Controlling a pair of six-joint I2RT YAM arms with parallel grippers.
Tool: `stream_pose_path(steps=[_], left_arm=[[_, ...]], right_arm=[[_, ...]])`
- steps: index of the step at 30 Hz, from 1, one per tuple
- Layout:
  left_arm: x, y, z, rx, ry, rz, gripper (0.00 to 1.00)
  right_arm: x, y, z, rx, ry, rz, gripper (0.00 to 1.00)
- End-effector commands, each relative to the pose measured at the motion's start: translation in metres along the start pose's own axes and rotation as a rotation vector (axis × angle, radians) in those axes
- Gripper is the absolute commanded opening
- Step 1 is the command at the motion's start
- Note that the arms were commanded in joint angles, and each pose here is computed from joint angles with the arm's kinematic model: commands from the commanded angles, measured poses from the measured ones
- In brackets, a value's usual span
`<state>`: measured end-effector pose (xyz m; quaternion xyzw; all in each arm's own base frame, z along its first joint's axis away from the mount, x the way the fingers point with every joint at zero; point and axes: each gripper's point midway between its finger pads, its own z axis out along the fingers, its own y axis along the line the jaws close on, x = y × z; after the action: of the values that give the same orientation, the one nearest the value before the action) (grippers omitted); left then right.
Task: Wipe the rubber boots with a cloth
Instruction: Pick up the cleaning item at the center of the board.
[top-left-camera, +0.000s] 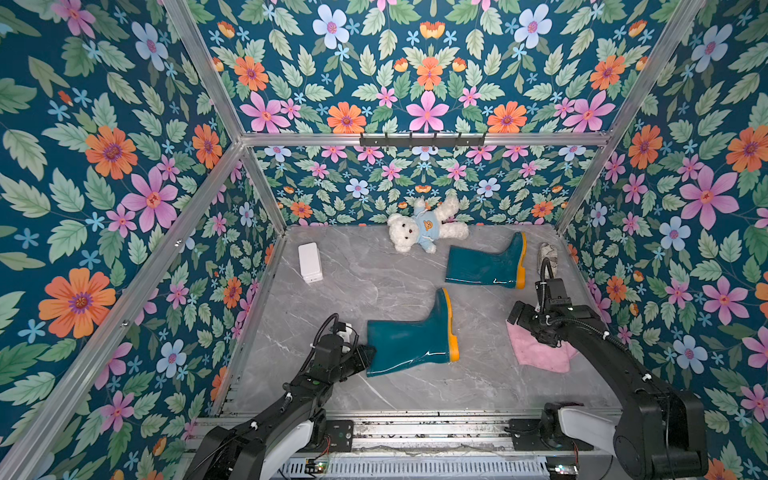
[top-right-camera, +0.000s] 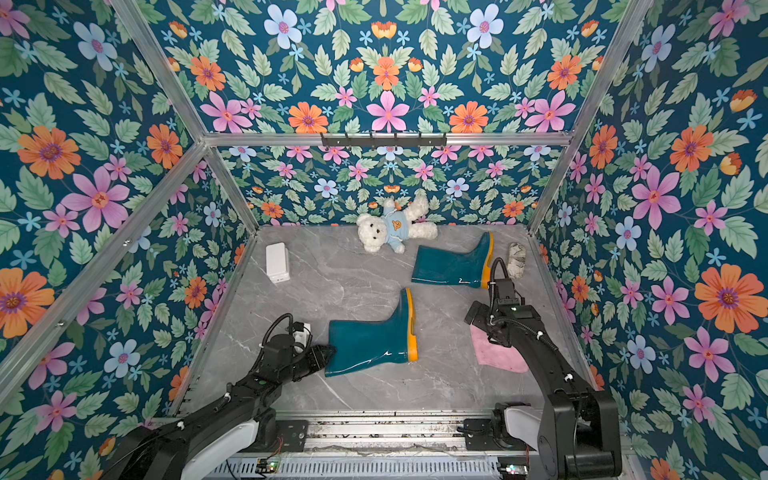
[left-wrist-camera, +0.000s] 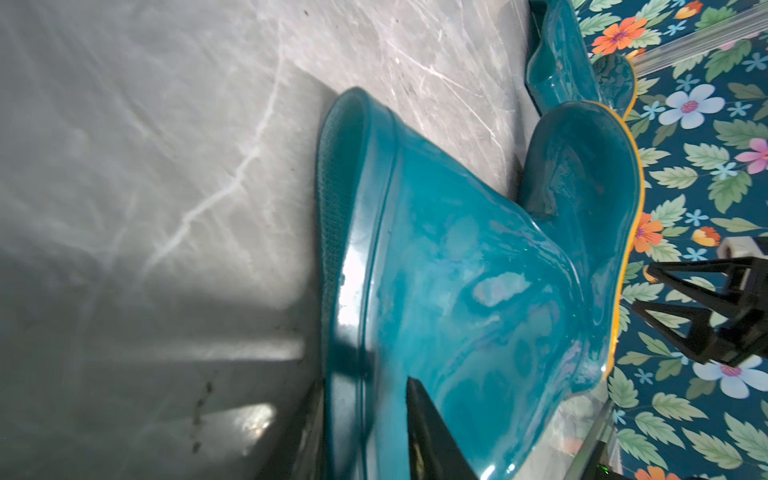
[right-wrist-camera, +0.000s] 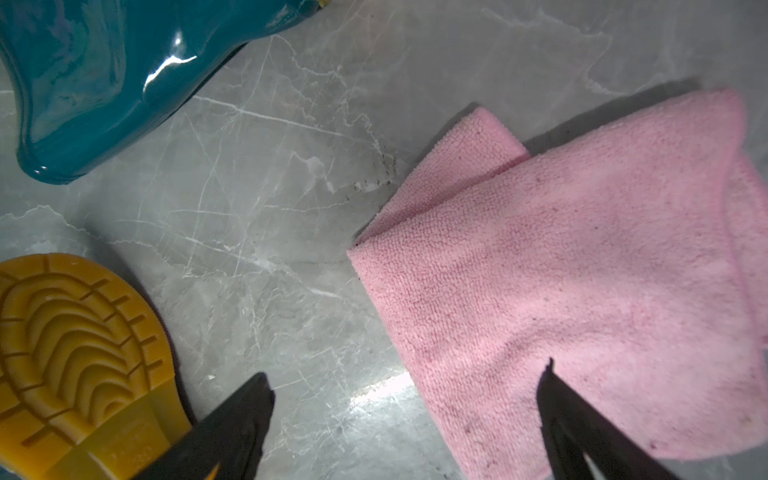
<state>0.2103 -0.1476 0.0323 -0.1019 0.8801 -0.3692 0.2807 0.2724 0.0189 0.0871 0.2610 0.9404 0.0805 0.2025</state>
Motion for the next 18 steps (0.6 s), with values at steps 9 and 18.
stream_pose_path(steps=[9,18], left_arm=[[-0.012,-0.016,-0.004,0.057,-0.043,0.011,0.27],[-0.011,-0.008,-0.005,0.011,-0.045,0.017,0.27]], right_arm=[[0.000,0.000,0.002,0.003,-0.001,0.000,0.99],[-0.002,-0.002,0.003,0.018,-0.004,-0.007,0.99]])
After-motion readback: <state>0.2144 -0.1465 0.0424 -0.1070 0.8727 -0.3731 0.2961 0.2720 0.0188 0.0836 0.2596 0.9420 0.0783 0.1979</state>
